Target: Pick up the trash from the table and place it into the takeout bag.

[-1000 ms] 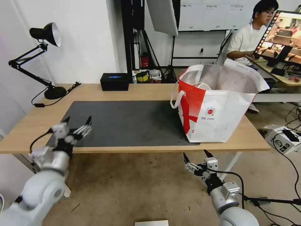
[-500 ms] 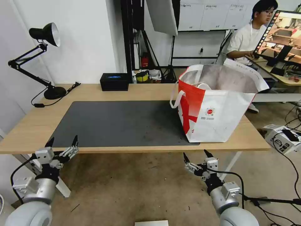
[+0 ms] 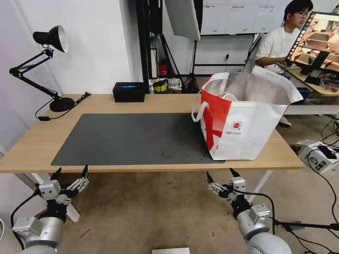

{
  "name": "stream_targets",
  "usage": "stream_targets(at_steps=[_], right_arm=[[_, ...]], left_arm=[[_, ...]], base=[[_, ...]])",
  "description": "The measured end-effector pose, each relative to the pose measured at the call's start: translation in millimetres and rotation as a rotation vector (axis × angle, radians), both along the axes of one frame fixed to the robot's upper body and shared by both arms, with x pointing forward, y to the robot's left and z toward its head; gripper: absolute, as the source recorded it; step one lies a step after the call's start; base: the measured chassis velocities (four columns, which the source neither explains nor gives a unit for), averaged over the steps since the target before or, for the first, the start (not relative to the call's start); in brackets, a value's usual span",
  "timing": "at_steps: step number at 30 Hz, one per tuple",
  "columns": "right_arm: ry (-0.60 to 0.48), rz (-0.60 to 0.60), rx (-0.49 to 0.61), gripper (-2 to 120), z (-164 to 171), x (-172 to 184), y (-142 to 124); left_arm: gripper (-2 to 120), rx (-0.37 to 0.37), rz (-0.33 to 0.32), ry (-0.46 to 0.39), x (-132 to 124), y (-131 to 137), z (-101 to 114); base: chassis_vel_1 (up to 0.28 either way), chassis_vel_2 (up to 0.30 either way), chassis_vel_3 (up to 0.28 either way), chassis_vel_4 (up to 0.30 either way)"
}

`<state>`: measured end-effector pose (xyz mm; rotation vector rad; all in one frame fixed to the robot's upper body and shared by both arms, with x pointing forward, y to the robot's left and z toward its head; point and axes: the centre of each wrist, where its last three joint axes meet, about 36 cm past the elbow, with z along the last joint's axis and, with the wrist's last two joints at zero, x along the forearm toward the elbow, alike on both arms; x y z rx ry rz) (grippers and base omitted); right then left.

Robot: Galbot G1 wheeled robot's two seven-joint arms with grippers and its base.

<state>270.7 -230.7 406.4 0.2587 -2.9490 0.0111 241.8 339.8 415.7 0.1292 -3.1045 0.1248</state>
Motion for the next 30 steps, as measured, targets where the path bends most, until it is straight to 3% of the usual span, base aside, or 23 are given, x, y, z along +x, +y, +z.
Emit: stream_targets(at_steps=[30], right_arm=[[0.0,0.0,0.0,100,0.0,0.0,0.0]], left_arm=[[100,-0.003,-0.007,0.008,0.0,-1.2,-2.3]], base=[[0.0,0.0,0.0,0.0]])
